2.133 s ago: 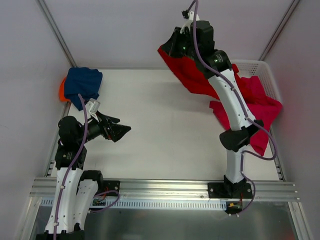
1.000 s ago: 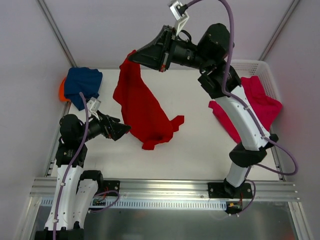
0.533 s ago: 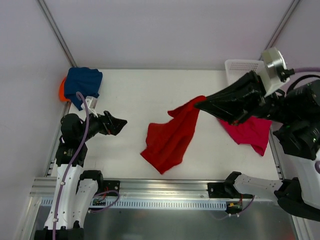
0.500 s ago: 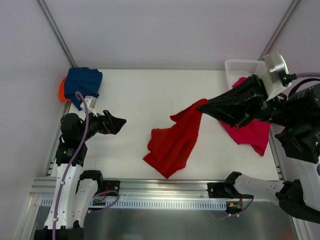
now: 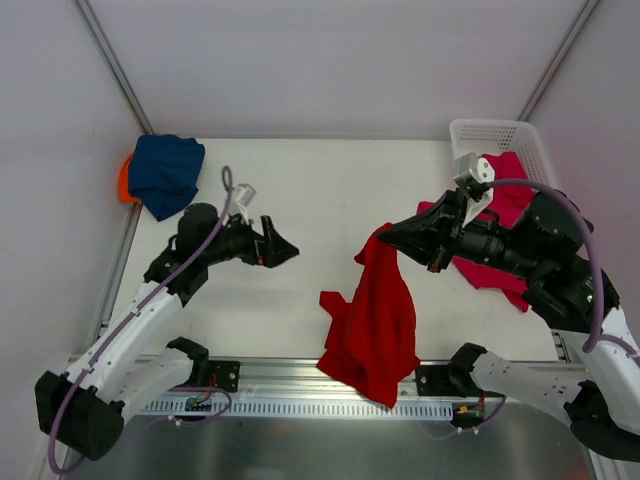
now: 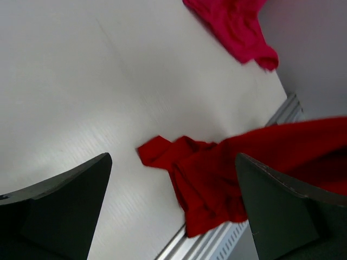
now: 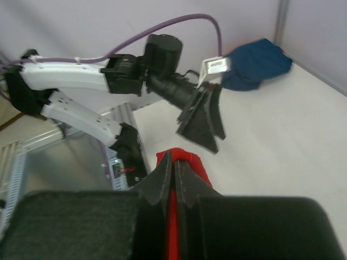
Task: Fold and stack the t-shirts
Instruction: Move the tshirt to the center of the board, then flatten out the tshirt
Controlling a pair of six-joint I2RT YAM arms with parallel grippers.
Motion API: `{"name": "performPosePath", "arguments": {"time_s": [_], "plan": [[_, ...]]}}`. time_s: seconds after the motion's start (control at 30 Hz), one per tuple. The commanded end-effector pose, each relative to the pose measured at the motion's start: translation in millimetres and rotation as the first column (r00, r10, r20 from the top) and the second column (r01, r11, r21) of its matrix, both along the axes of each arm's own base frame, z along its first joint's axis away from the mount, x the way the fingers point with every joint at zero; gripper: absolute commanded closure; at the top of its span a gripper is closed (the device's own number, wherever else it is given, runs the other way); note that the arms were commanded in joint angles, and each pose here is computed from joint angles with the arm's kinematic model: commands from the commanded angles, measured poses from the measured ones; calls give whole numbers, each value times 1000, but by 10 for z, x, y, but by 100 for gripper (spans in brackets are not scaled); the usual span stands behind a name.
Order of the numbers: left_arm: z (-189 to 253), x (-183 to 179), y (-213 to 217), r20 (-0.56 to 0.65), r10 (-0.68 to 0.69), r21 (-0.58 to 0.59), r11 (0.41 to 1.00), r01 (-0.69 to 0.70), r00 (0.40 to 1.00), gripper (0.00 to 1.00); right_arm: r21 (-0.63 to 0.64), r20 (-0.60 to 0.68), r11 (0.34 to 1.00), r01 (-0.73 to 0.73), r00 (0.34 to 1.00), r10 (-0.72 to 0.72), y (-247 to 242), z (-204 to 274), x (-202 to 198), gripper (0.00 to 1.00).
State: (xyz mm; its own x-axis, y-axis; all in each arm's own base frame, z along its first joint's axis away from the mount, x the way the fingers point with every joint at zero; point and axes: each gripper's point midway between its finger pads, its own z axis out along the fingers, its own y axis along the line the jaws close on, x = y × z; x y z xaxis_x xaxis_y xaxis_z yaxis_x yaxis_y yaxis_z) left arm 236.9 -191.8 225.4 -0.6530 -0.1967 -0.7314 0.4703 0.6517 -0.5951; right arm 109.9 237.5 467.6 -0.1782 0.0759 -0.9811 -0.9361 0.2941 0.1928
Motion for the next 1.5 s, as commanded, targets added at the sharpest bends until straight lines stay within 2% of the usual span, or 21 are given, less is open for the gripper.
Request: {"name": "performPosePath", "arguments": {"time_s": [0.0,0.1,0.3,0.43,0.63,0.67,0.7,0.8,0.9,1.2,1.3,1.47], "plan": [[-73,-257,-520,60,-167,59,985,164,984,1,-47,64,980,192,980,-189,-308,-133,179,100],[-138,-604,-831,114,-291,118,953,278,950,1,-69,82,967,245,967,-239,-449,-353,186,100],[-707,-1040,-1066,11,-415,195,893,406,910,1,-58,74,953,297,953,-292,-695,-638,72,100],[-986,-1399,-1316,6,-520,265,824,500,854,1,-40,85,951,308,949,-304,-838,-640,-38,100],[-1267,-1401,-1451,-25,-512,372,792,484,858,1,-60,104,918,391,917,-384,-1147,-635,-104,100],[-1273,-1442,-1484,-13,-521,380,787,486,853,1,-28,125,907,421,902,-414,-1288,-519,-159,100],[-1280,-1454,-1498,-8,-523,388,784,485,852,1,-34,124,847,530,843,-523,-1521,-529,-77,100],[-1321,-1471,-1526,11,-525,405,780,476,851,1,69,163,756,651,740,-652,-2053,-305,-203,100],[-1319,-1410,-1537,37,-507,424,788,446,861,1,128,174,711,691,690,-702,-2349,-231,-334,99],[-1272,-1493,-1627,63,-540,425,775,467,839,1,29,126,666,746,658,-742,-2457,-692,-283,100],[-1345,-1624,-1663,57,-576,453,743,493,816,1,19,108,660,751,655,-748,-2446,-788,-263,100],[-1476,-2011,-1733,40,-667,549,637,541,744,1,-17,96,649,761,647,-756,-2415,-954,-211,99]]}}
